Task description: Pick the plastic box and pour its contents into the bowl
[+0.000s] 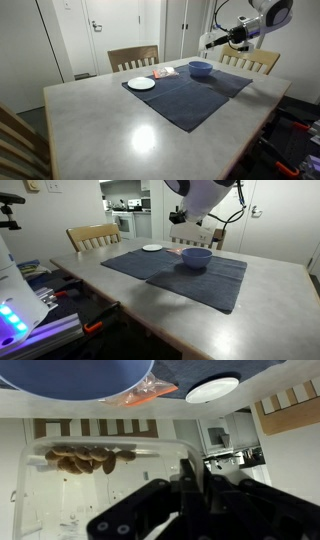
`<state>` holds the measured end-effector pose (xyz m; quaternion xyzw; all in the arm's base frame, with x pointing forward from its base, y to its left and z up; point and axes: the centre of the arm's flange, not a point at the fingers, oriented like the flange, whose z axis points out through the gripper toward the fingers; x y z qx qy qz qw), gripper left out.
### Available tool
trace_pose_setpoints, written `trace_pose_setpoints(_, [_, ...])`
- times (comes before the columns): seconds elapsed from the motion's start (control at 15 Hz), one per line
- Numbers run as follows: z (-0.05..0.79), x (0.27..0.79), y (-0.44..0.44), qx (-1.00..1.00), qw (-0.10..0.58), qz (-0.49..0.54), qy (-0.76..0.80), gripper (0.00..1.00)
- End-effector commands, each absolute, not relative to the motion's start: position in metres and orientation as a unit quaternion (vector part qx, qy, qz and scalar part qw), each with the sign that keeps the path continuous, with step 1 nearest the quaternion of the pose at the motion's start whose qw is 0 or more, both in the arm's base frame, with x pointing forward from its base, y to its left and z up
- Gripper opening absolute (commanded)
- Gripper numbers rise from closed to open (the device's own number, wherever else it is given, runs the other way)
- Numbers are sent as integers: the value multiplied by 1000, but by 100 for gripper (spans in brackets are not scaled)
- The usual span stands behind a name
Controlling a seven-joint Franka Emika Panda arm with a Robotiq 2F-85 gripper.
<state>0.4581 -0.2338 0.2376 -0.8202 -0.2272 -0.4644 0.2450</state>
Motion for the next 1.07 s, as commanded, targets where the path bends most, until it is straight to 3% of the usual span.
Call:
trace_pose_setpoints(0.0, [238, 458, -236, -826, 247, -454, -225, 2])
trace_pose_setpoints(0.07, [238, 458, -236, -828, 248, -450, -223, 8])
trace_pose_setpoints(0.27, [237, 458, -235, -829, 249, -449, -223, 8])
trace_pose_setpoints(0.33, [237, 458, -235, -829, 249, -449, -223, 2])
trace_pose_setpoints(0.67, [242, 453, -239, -764, 340, -504, -217, 2])
trace_pose_setpoints(1.0, [249, 433, -243, -729, 389, -529, -193, 2])
